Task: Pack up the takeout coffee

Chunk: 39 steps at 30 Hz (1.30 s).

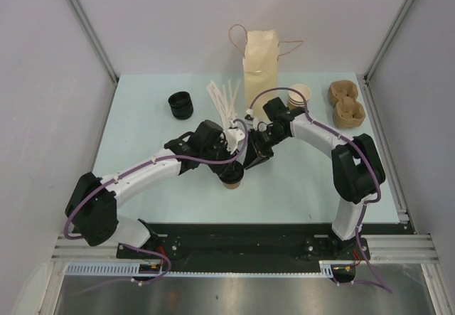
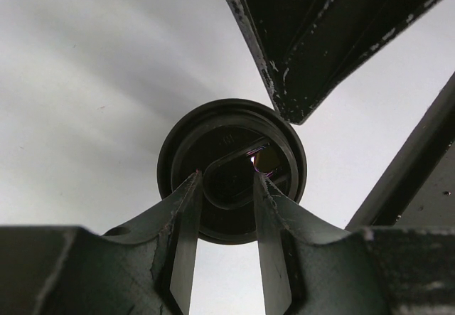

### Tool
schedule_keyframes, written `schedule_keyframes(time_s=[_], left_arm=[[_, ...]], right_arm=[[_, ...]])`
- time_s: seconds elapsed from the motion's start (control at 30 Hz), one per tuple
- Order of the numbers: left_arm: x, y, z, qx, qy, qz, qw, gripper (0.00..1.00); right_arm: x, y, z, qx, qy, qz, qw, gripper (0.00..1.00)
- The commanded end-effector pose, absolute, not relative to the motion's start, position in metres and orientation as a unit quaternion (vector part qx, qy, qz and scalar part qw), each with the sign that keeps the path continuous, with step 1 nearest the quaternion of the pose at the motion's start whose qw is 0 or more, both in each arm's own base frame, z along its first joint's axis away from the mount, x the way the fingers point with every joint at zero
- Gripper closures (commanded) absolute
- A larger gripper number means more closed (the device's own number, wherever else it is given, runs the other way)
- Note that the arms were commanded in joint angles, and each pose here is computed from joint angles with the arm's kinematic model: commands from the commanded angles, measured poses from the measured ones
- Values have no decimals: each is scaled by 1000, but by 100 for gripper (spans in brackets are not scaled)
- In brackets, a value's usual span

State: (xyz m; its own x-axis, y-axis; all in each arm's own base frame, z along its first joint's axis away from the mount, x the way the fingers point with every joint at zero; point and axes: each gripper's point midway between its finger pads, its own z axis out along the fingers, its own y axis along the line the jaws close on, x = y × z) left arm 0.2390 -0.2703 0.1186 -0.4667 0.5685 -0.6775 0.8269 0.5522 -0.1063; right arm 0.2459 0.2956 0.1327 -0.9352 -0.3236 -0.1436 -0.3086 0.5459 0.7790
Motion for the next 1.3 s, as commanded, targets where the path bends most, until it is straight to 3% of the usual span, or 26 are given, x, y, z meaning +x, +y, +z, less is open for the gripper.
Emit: schedule_keyframes(time_s=[0.0, 0.3, 0.5, 0.63, 1.2, 1.23, 1.27], left_arm=[[226, -259, 99, 427, 846, -198, 251, 60], [224, -258, 98, 428, 845, -199, 250, 60], [224, -259, 98, 428, 845, -202, 249, 60], [225, -263, 104, 428, 842, -209, 255, 58], [238, -273, 179, 426, 813, -225, 327, 31], [237, -272, 178, 426, 814, -224, 324, 22], [238, -271, 177, 426, 816, -220, 323, 20]], right_arm=[[235, 296, 128, 188, -880, -436, 13, 80], [229, 294, 80, 187, -896, -400, 44, 85], [233, 289, 107, 183, -883, -432, 29, 83], [235, 291, 130, 181, -865, -468, 19, 76], [254, 280, 162, 163, -850, -500, -28, 54], [257, 278, 165, 158, -850, -501, -33, 52], [259, 276, 168, 157, -849, -503, -38, 50]])
